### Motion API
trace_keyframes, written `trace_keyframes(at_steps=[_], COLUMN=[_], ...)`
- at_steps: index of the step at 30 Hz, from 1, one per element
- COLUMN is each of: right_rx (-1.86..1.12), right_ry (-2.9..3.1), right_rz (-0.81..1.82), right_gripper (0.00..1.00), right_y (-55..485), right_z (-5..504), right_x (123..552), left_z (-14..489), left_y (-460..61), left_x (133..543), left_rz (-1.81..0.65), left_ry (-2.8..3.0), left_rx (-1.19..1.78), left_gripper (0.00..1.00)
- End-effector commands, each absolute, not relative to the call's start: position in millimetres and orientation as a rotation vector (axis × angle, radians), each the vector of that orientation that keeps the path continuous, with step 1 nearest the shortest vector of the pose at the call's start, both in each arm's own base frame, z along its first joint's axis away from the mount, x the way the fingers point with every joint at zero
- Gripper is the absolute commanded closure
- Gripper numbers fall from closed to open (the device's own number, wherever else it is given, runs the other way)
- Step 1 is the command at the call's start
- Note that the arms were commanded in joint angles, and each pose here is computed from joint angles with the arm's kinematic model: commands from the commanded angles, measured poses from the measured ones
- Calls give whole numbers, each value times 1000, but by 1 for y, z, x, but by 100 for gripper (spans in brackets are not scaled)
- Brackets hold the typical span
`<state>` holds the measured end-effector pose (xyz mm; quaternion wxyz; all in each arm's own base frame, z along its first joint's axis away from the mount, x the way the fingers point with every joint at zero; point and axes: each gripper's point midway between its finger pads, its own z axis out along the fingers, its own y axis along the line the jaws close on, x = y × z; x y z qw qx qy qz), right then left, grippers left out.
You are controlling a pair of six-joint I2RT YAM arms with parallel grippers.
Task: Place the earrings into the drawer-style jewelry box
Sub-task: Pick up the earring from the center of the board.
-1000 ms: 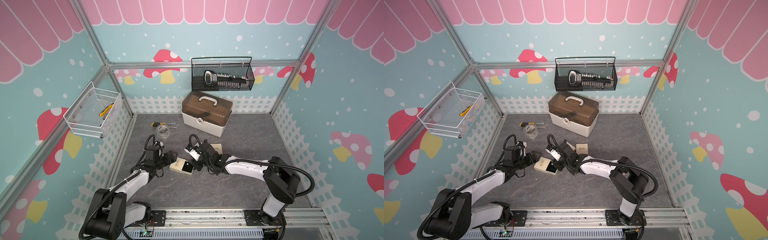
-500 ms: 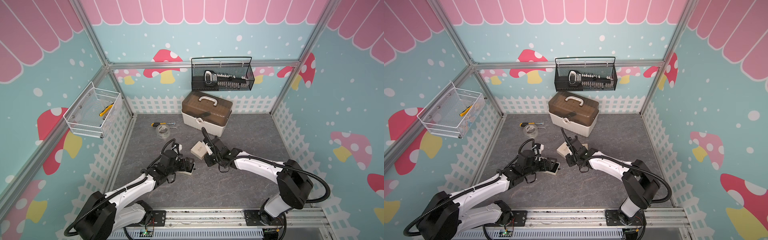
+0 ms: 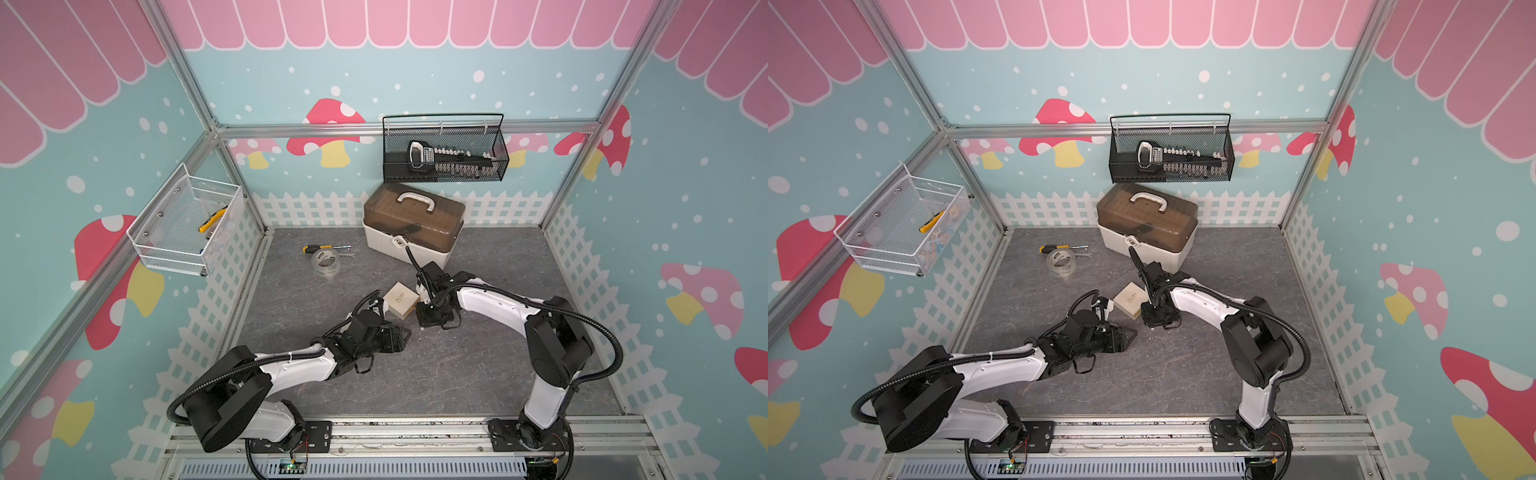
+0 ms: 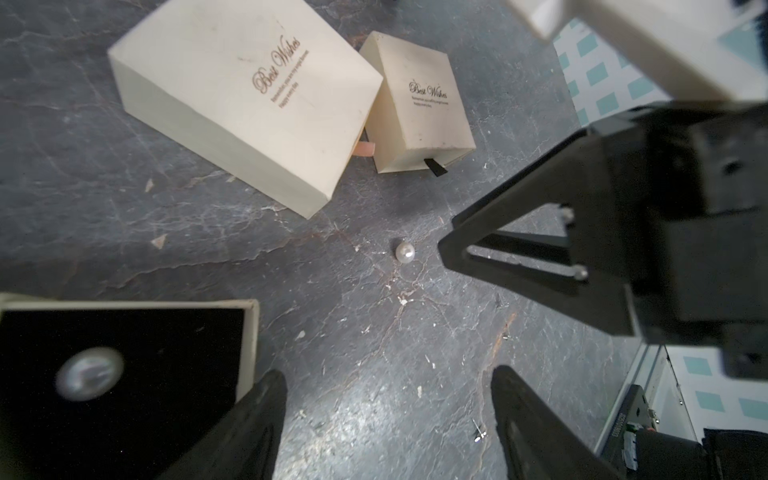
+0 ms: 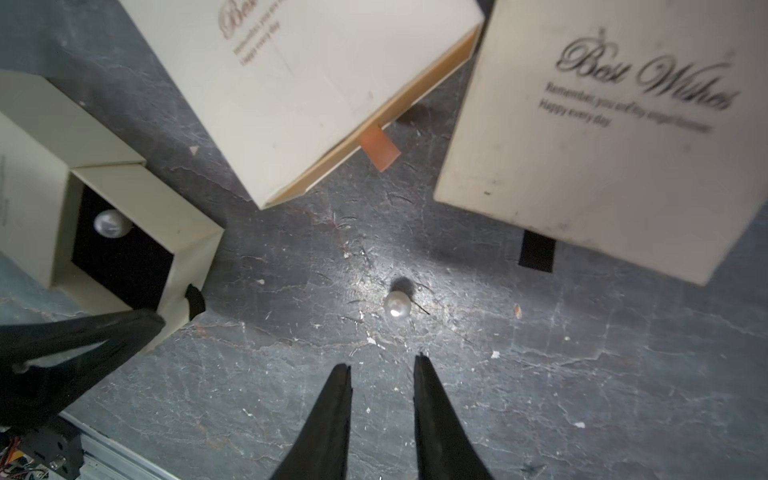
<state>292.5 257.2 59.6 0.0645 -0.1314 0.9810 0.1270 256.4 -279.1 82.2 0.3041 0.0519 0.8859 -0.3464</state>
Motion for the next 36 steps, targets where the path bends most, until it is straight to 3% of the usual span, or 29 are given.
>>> trace_keyframes(at_steps=[1,21,36], right_rx=[-371,-380,-379], right_ry=[3040,3107,3135], right_rz=[362,265,228], right_gripper=[74,73,82], right_y=[254,256,252], right_z=[52,20,13], right_x=[288,298,296], left_z=[101,92,91], left_y=[-291,-287,-285], left_x=[268,266,265], left_rz=[-960,-943,-942], left_ry=[2281,2294,2294], left_rx=[111,104,106], left_gripper=[22,23,23])
